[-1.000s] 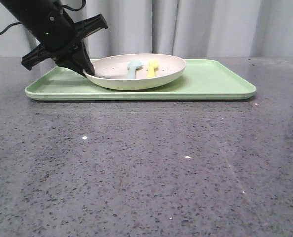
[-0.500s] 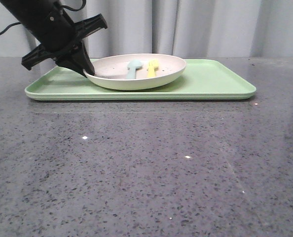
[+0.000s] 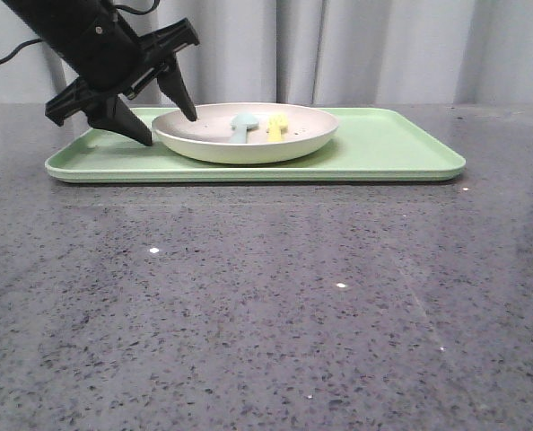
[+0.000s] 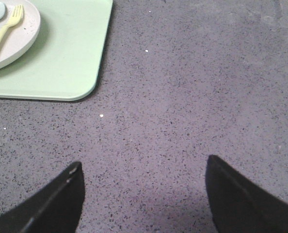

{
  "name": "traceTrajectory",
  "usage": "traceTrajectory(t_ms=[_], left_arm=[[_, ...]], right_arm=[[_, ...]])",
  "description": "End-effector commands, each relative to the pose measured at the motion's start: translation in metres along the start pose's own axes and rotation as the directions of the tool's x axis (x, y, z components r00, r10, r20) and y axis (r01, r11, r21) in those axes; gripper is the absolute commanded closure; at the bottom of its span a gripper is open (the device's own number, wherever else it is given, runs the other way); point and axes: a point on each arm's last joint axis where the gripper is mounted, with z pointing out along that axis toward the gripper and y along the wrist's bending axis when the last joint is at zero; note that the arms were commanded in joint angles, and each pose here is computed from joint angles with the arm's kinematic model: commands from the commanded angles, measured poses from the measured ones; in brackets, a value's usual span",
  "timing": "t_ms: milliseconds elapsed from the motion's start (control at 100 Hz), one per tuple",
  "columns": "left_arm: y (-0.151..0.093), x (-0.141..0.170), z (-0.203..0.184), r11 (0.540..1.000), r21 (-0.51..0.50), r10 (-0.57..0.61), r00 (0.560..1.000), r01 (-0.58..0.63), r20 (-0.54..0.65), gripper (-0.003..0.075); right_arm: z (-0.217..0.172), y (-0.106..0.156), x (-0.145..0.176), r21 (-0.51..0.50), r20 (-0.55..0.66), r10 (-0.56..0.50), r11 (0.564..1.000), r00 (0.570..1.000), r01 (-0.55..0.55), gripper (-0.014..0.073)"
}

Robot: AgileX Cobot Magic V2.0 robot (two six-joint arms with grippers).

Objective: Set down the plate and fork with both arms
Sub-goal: 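Open the left gripper, release the plate, and withdraw the left arm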

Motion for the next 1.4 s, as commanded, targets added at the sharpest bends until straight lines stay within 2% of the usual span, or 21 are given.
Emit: traceTrajectory(t_ms=[0,260,400,570,830,950,1130,1260,1390], left_arm=[[-0.022,-0.013,-0.031,0.998,0.064,0.005,0.994,-0.012,0.105,0.0248],[-0.023,-0.023,-0.064,0.997,0.046,0.052,0.985,-0.060,0.165,0.0248],[-0.022,-0.027,-0.092,0.993,0.005,0.114,0.974,-0.117,0.196,0.0248],[-0.028,-0.027,-0.138,0.967,-0.089,0.254,0.935,-0.239,0.246,0.0248],[-0.034,-0.013,-0.204,0.915,-0.206,0.399,0.859,-0.348,0.321,0.0248],[-0.023,0.000,-0.225,0.903,-0.258,0.415,0.850,-0.343,0.324,0.0248],[0.012,0.025,-0.251,0.907,-0.322,0.378,0.860,-0.270,0.342,0.0248],[0.035,0.053,-0.269,0.905,-0.363,0.356,0.861,-0.221,0.364,0.0248],[0.049,0.086,-0.282,0.905,-0.376,0.347,0.857,-0.199,0.381,0.0248]], right_arm=[[-0.005,0.000,-0.016,0.000,0.097,-0.010,1.000,0.995,0.010,0.0068],[-0.005,0.000,-0.016,0.000,0.097,-0.010,1.000,0.995,0.010,0.0068],[-0.005,0.000,-0.016,0.000,0.097,-0.010,1.000,0.995,0.010,0.0068],[-0.005,0.000,-0.016,0.000,0.097,-0.010,1.000,0.995,0.010,0.0068],[-0.005,0.000,-0.016,0.000,0.097,-0.010,1.000,0.995,0.010,0.0068],[-0.005,0.000,-0.016,0.000,0.097,-0.010,1.000,0.995,0.010,0.0068],[-0.005,0.000,-0.016,0.000,0.098,-0.010,1.000,0.995,0.010,0.0068],[-0.005,0.000,-0.016,0.000,0.100,-0.010,1.000,0.995,0.010,0.0068],[-0.005,0.001,-0.017,-0.001,0.110,-0.010,1.000,0.994,0.010,0.0068]])
